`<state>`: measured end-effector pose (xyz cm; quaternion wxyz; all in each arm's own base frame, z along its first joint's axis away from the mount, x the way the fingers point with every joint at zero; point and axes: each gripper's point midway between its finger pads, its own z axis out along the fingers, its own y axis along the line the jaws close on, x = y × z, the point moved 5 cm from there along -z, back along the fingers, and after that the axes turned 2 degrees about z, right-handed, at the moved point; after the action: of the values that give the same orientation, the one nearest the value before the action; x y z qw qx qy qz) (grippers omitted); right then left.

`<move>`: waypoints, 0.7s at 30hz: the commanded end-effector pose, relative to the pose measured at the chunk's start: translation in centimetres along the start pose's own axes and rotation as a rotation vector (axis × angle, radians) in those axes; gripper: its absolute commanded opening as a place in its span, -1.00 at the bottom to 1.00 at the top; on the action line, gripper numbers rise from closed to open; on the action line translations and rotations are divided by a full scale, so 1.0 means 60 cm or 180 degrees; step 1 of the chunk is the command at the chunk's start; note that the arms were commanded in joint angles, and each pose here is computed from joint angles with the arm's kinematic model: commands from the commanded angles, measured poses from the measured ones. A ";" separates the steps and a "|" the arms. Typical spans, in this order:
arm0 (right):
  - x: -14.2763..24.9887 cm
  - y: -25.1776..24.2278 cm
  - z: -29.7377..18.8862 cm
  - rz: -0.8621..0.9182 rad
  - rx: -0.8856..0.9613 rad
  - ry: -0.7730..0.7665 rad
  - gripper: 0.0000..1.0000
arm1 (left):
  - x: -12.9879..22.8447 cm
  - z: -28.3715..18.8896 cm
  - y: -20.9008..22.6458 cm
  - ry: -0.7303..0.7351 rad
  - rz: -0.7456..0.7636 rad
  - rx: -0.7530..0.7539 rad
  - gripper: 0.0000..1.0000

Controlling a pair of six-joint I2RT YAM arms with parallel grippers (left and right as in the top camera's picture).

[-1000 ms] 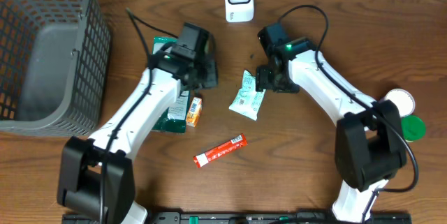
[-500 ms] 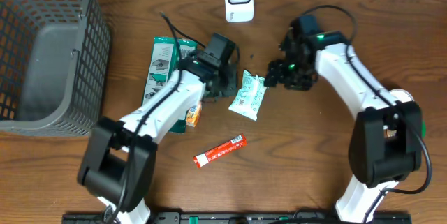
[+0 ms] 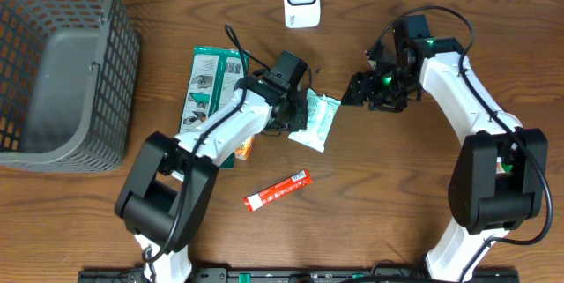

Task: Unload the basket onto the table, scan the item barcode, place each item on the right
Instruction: 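Lift the pouch with the right gripper toward the approaching left gripper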

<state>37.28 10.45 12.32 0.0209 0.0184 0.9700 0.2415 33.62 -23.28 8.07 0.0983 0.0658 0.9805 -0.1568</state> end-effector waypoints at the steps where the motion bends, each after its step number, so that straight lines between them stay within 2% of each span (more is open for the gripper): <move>1: 0.005 0.009 -0.003 -0.0109 -0.0103 0.0006 0.45 | 0.013 0.025 0.006 0.0150 -0.0013 -0.0015 -0.76; 21: 0.012 0.014 0.045 -0.0201 -0.0503 -0.0083 0.46 | 0.020 0.049 0.012 0.0231 -0.0018 -0.0065 -0.75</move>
<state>37.41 11.69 10.44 0.0448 -0.0025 0.9536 0.2978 33.49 -23.32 5.78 0.0755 0.0647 0.9842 -0.1466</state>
